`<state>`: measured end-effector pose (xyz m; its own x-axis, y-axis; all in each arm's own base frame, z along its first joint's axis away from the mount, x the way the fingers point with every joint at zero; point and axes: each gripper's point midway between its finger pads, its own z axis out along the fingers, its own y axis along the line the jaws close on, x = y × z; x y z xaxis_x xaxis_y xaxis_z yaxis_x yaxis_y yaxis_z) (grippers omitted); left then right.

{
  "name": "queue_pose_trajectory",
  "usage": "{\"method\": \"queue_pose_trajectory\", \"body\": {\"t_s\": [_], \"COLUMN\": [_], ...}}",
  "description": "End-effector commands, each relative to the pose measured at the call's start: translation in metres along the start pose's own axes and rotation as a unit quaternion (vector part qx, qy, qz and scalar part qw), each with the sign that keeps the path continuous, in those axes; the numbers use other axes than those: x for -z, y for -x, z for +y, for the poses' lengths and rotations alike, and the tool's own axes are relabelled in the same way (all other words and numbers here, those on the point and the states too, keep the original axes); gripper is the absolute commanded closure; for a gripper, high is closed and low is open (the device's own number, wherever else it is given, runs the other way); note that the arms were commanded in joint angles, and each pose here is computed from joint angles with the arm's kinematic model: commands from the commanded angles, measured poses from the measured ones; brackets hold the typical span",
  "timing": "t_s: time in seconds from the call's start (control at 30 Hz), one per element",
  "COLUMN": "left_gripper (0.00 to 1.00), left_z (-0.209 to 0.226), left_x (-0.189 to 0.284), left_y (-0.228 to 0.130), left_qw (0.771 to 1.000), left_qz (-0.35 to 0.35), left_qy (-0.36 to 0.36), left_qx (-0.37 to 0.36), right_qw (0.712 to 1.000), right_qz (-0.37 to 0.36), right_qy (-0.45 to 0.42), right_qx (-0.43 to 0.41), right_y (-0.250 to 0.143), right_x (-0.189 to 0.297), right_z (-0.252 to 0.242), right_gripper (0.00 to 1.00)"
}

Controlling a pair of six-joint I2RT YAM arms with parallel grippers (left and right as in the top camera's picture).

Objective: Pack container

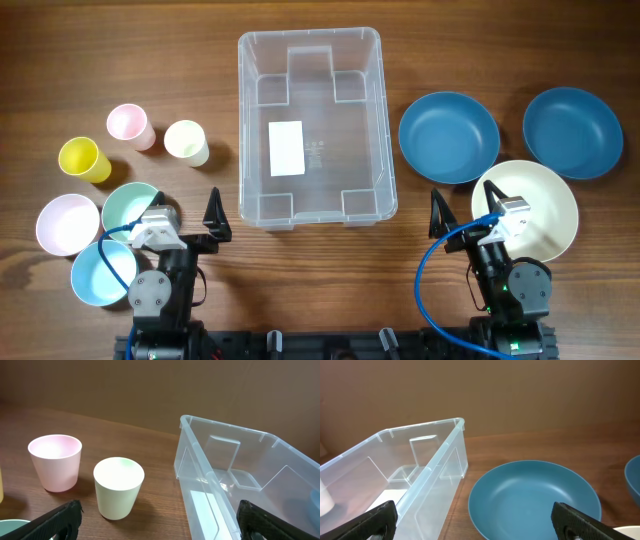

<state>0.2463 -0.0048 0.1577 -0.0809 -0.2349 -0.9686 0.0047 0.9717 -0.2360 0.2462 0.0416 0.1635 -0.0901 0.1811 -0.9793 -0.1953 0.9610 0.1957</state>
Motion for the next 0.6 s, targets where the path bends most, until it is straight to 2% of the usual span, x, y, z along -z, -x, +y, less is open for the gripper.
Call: {"method": "queue_pose_trajectory", "body": {"t_s": [0.0,0.2,0.33,0.5,0.57], "left_gripper": [0.0,0.0,0.0,0.0,0.0], "left_z": [-0.001,-0.001,-0.006,-0.01,-0.014], "left_x": [0.0,0.0,0.004,0.007,-0.002], "left_y": [-0.002,-0.001,0.017,0.033,0.054], "left_qw": [1.0,1.0,1.0,0.997,0.994], "left_qz": [0.001,0.0,-0.014,0.076,0.103], "left_qy": [-0.006,-0.006,-0.009,0.014,0.022], "left_qx": [0.003,0.003,0.003,0.017,0.032], "right_qw": [1.0,1.0,1.0,0.997,0.994], "right_qz": [-0.001,-0.001,-0.002,0.063,0.106], "right_qy": [-0.014,-0.013,-0.019,-0.03,-0.037], "right_qx": [-0.01,0.002,0.017,0.008,0.003], "right_y": [0.0,0.0,0.019,0.049,0.058], "right_x": [0.0,0.0,0.004,-0.004,-0.013], "right_z": [-0.005,-0.005,-0.003,0.002,0.003], "right_gripper": [0.0,0.0,0.0,0.0,0.0]}}
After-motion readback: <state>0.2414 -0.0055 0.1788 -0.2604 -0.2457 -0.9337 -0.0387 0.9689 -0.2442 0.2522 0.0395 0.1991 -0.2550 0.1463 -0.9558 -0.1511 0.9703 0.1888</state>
